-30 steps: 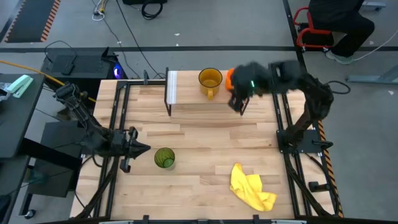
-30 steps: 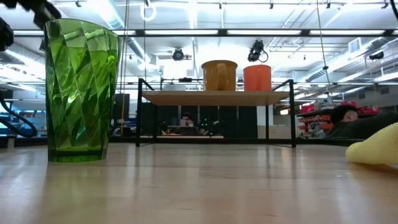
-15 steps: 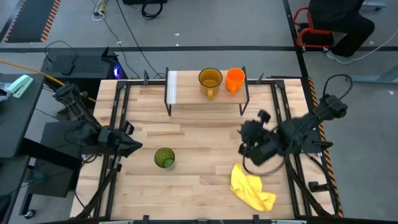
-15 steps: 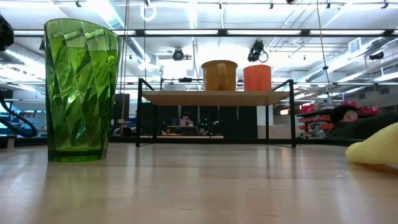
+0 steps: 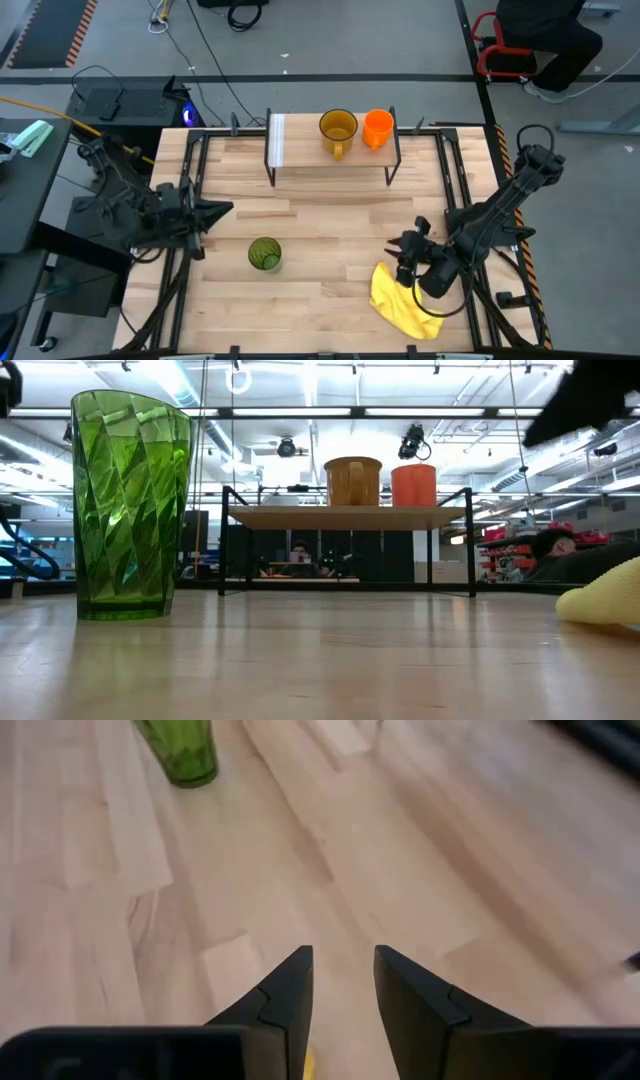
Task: Stack small to large cups/mugs on shelf
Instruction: Put the green cup on the shelf
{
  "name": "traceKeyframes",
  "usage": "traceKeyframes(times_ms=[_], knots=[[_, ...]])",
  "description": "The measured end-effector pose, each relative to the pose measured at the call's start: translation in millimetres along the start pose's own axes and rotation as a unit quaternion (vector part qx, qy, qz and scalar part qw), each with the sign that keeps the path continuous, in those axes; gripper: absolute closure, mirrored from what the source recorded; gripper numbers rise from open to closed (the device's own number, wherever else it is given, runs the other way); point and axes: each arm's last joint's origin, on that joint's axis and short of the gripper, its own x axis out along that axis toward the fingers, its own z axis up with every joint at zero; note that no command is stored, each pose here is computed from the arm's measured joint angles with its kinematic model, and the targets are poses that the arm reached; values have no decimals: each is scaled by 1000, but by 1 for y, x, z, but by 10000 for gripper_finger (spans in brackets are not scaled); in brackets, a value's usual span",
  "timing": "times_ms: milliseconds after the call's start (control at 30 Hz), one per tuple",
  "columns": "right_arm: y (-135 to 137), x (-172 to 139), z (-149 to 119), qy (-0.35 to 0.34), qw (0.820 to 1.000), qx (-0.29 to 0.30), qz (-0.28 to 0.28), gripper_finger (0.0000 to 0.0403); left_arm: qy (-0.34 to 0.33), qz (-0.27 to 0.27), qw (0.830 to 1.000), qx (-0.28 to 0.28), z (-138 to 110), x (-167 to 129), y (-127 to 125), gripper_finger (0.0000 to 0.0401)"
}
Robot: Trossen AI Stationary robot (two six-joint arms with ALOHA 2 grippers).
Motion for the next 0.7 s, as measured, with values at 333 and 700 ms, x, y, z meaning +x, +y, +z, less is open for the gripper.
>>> traceKeyframes(times_ms=[333,700], knots=[[-1,18,-33,-43,999,24,14,286,108,47,993,-24,-3,12,-15,393],[-1,18,-32,-56,998,21,5,286,375,195,903,-78,-39,54,4,392]])
